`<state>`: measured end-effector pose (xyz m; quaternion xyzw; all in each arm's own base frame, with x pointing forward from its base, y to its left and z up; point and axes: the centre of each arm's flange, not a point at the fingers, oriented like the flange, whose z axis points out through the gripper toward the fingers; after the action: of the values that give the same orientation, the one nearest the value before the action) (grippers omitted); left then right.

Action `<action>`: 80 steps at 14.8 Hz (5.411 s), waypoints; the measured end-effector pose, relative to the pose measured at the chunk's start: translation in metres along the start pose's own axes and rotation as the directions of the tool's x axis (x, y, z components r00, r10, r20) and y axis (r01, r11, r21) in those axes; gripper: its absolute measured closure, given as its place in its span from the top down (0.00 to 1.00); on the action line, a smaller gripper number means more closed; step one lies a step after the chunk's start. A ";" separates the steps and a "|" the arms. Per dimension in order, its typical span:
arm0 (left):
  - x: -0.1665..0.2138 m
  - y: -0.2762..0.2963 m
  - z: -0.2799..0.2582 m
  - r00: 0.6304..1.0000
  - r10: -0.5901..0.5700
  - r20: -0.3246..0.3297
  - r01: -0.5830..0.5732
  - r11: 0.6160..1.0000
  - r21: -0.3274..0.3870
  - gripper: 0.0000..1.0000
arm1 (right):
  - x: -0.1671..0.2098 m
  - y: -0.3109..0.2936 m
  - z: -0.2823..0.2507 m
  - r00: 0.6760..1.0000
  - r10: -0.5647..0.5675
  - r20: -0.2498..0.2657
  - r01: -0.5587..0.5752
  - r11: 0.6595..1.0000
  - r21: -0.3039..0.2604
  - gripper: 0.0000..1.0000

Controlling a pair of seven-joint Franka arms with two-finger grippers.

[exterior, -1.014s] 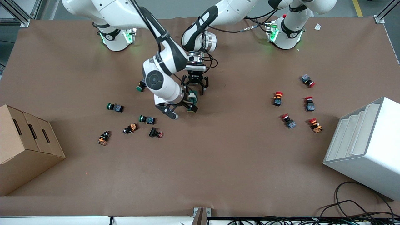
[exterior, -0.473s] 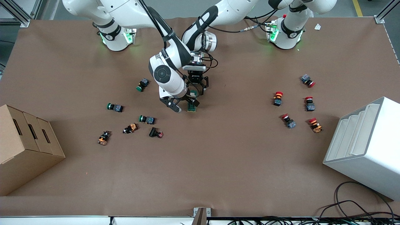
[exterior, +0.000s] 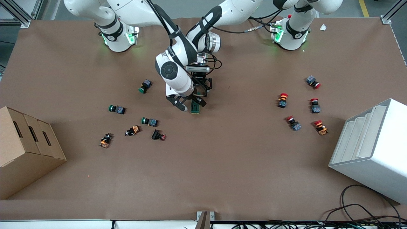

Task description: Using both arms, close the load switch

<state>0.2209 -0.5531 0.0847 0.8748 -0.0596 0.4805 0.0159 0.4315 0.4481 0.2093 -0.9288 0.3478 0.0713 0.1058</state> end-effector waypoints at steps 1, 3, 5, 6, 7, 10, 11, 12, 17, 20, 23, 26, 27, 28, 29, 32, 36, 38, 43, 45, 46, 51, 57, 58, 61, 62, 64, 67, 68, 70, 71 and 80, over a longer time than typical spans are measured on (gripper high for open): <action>0.000 0.000 0.000 1.000 0.000 0.000 0.000 1.000 0.000 1.00 | -0.002 0.000 0.001 1.000 0.001 0.000 -0.001 1.000 0.000 1.00; 0.000 0.000 0.000 1.000 0.000 0.000 0.000 1.000 0.000 1.00 | -0.004 0.000 0.002 1.000 0.006 0.000 -0.006 1.000 0.003 1.00; 0.000 0.000 0.000 1.000 0.000 0.000 0.000 1.000 0.000 1.00 | -0.005 -0.001 0.002 1.000 0.017 0.000 -0.017 1.000 0.020 1.00; 0.000 0.000 0.000 1.000 0.000 0.000 0.000 1.000 0.000 1.00 | -0.005 0.000 0.004 1.000 0.019 -0.001 -0.019 1.000 0.022 1.00; 0.000 0.000 0.000 1.000 0.000 0.000 0.000 1.000 0.000 1.00 | -0.005 0.000 0.007 1.000 0.019 -0.003 -0.019 1.000 0.023 1.00; 0.000 0.000 0.000 1.000 0.000 0.000 0.000 1.000 0.000 1.00 | -0.005 0.000 0.013 1.000 0.019 -0.007 -0.019 1.000 0.025 1.00; 0.000 0.000 0.000 1.000 0.000 0.000 0.000 1.000 0.000 1.00 | -0.005 0.000 0.013 1.000 0.020 -0.007 -0.020 1.000 0.024 1.00; 0.000 0.000 0.000 1.000 0.000 0.000 0.000 1.000 0.000 1.00 | -0.005 0.000 0.013 1.000 0.023 -0.007 -0.023 0.999 0.025 1.00; 0.000 0.000 0.000 1.000 0.000 0.000 0.000 1.000 0.000 1.00 | -0.002 -0.004 0.009 0.998 0.055 0.002 -0.055 0.998 0.018 1.00; 0.000 0.000 0.000 1.000 0.000 0.000 0.000 1.000 0.000 1.00 | 0.001 -0.010 0.003 0.997 0.070 0.019 -0.070 0.998 -0.001 1.00; 0.000 0.000 0.001 1.000 -0.001 0.000 0.001 1.000 0.000 1.00 | 0.009 -0.020 -0.009 0.996 0.086 0.039 -0.085 0.996 -0.015 1.00; 0.000 0.000 0.001 1.000 -0.001 0.000 0.001 1.000 0.000 1.00 | 0.020 -0.033 -0.024 0.995 0.095 0.031 -0.095 0.995 0.030 1.00; 0.000 0.000 0.001 1.000 -0.001 0.000 0.001 1.000 0.000 1.00 | 0.022 -0.038 -0.028 0.995 0.095 0.028 -0.096 0.994 0.048 1.00; 0.000 0.000 0.001 1.000 -0.002 0.000 0.002 1.000 0.000 1.00 | 0.023 -0.041 -0.029 0.995 0.094 0.027 -0.096 0.994 0.057 1.00; 0.000 0.000 0.001 1.000 -0.002 0.000 0.002 1.000 0.000 1.00 | 0.023 -0.044 -0.029 0.995 0.094 0.026 -0.095 0.994 0.062 1.00; 0.001 0.000 0.002 1.000 -0.002 0.001 0.002 1.000 0.000 1.00 | 0.026 -0.049 -0.025 0.995 0.095 0.023 -0.096 0.993 0.070 1.00; 0.001 0.000 0.002 1.000 -0.003 0.002 0.003 1.000 0.000 1.00 | 0.038 -0.055 -0.019 0.994 0.107 0.019 -0.108 0.991 0.076 1.00; 0.001 0.000 0.002 1.000 -0.003 0.002 0.003 1.000 0.000 1.00 | 0.046 -0.057 -0.018 0.994 0.112 0.018 -0.113 0.990 0.081 1.00; 0.001 0.000 0.003 1.000 -0.003 0.002 0.003 1.000 0.000 1.00 | 0.059 -0.060 -0.020 0.994 0.112 0.013 -0.113 0.990 0.090 1.00; 0.001 0.000 0.003 1.000 -0.003 0.002 0.003 1.000 0.000 1.00 | 0.062 -0.060 -0.017 0.994 0.108 0.012 -0.109 0.990 0.089 1.00; 0.001 0.000 0.003 1.000 -0.003 0.002 0.003 1.000 0.000 1.00 | 0.063 -0.061 -0.015 0.995 0.101 0.011 -0.101 0.991 0.088 1.00; 0.002 -0.002 0.007 1.000 0.005 -0.007 -0.005 1.000 -0.001 1.00 | 0.064 -0.058 -0.002 0.995 0.100 0.013 -0.100 0.993 0.069 1.00; 0.003 -0.003 0.010 1.000 0.005 -0.010 -0.005 1.000 0.001 1.00 | 0.070 -0.058 0.005 0.996 0.089 0.010 -0.089 0.994 0.062 1.00; 0.003 -0.003 0.010 1.000 0.005 -0.010 -0.005 1.000 0.001 1.00 | 0.074 -0.060 0.001 0.996 0.086 0.013 -0.086 0.995 0.056 1.00; 0.004 -0.004 0.012 1.000 0.003 -0.012 -0.003 1.000 0.004 1.00 | 0.104 -0.066 -0.024 0.997 0.077 0.027 -0.077 0.997 -0.001 1.00; 0.004 -0.005 0.013 1.000 0.002 -0.012 -0.002 1.000 0.006 1.00 | 0.119 -0.067 -0.037 0.997 0.066 0.027 -0.065 0.997 -0.031 1.00; 0.005 -0.005 0.014 1.000 0.002 -0.012 -0.002 1.000 0.006 1.00 | 0.154 -0.063 -0.072 1.000 0.006 0.026 -0.004 0.997 -0.079 1.00; 0.005 -0.005 0.014 1.000 0.001 -0.012 -0.001 1.000 0.006 1.00 | 0.216 -0.038 -0.143 0.985 -0.169 0.029 0.171 0.977 -0.127 1.00; 0.005 -0.005 0.014 1.000 0.001 -0.012 -0.001 1.000 0.006 1.00 | 0.240 -0.023 -0.169 0.972 -0.232 0.037 0.235 0.962 -0.135 1.00; 0.005 -0.004 0.014 1.000 0.000 -0.013 0.000 1.000 0.007 1.00 | 0.283 0.009 -0.213 0.940 -0.335 0.059 0.340 0.931 -0.134 1.00; 0.006 -0.004 0.014 1.000 0.000 -0.013 0.000 1.000 0.007 1.00 | 0.302 0.025 -0.230 0.924 -0.377 0.064 0.383 0.913 -0.141 1.00; 0.054 0.010 0.035 0.998 -0.069 0.007 0.068 0.996 0.062 1.00 | 0.334 0.113 -0.393 0.829 -0.558 0.038 0.553 0.806 -0.210 1.00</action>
<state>0.2776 -0.5705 0.1112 0.8786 -0.0147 0.4773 0.0048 0.6300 0.0576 0.5043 -0.9965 0.0529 0.0619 0.0178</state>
